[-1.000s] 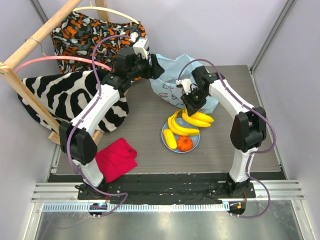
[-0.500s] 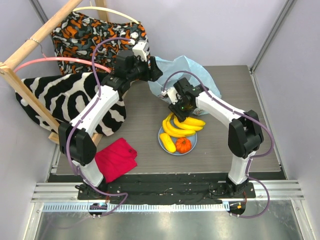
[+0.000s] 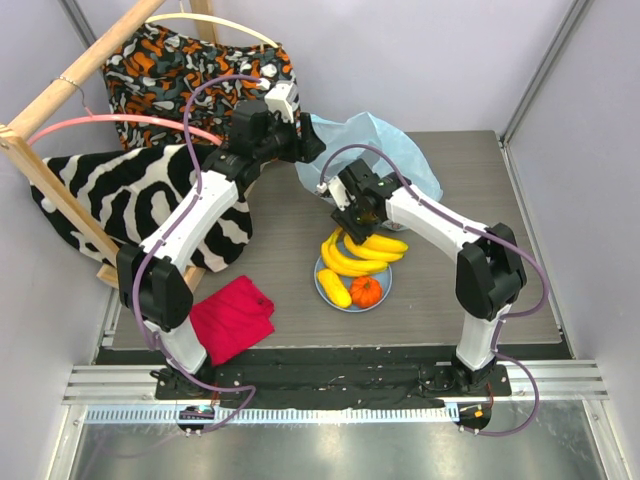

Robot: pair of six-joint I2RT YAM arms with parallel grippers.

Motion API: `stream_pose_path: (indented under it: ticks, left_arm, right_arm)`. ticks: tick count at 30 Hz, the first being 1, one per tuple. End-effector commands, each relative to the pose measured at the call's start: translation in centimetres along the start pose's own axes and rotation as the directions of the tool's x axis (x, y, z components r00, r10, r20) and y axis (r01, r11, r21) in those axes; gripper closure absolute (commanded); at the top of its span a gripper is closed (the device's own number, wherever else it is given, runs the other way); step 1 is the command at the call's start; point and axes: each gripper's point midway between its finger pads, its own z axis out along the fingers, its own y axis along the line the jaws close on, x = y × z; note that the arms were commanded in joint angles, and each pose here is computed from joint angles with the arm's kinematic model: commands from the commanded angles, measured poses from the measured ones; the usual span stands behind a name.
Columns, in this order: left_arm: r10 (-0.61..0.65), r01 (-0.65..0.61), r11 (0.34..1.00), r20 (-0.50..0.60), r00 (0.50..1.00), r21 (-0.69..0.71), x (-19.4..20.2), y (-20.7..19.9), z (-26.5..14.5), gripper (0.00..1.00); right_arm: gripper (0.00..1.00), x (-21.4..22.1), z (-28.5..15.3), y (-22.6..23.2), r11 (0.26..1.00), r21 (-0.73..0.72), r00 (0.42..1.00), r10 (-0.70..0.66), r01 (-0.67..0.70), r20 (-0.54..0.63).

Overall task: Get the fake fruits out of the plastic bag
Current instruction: Place the fake fruit on the plate.

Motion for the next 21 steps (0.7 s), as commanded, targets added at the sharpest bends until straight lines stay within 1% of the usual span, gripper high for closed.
stream_pose_path:
  ticks: [1,5,11,13,15,16,17,19,21]
  left_arm:
    - [0.008,-0.010,0.999,0.069,0.998,0.032,-2.5,-0.9,-0.6,0.36]
    - [0.003,-0.005,0.999,0.062,0.998,0.034,-2.3,-0.8,-0.4,0.36]
    - [0.002,-0.005,0.999,0.062,0.998,0.039,-2.3,-0.9,-0.2,0.36]
    - [0.001,-0.003,0.999,0.064,0.998,0.038,-2.3,-0.8,0.0,0.36]
    - [-0.001,-0.001,0.999,0.057,0.998,0.035,-2.1,-0.6,0.3,0.36]
    - [-0.002,0.000,0.999,0.058,0.998,0.038,-2.1,-0.6,0.3,0.36]
    - [-0.003,0.001,0.999,0.059,0.998,0.040,-2.2,-0.7,0.4,0.36]
    - [-0.004,0.002,0.999,0.060,0.998,0.042,-2.3,-0.7,0.6,0.36]
    - [-0.005,0.002,0.999,0.062,0.998,0.044,-2.4,-0.7,0.7,0.36]
  right_arm:
    - [0.87,-2.1,-1.9,1.9,0.998,-0.058,0.996,0.013,-0.008,0.091]
    - [0.88,-1.3,-0.6,3.1,0.997,-0.082,0.999,-0.001,0.006,0.053]
    - [0.87,-0.7,-0.1,3.8,0.997,-0.075,0.999,-0.034,0.036,0.024]
    - [0.89,-0.4,-0.2,4.0,0.996,-0.069,0.998,-0.055,0.057,0.021]
    - [0.92,-0.1,-0.4,3.3,0.997,-0.009,0.997,-0.073,0.073,0.015]
    - [0.96,0.0,-0.5,3.3,0.997,0.001,0.997,-0.075,0.075,0.017]
    - [0.98,0.2,-0.8,3.1,0.997,0.014,0.997,-0.078,0.078,0.019]
    - [0.98,0.0,-1.5,2.4,0.995,0.049,0.996,-0.090,0.089,0.027]
    - [0.99,-0.3,-3.1,1.8,0.992,0.071,0.992,-0.112,0.108,0.056]
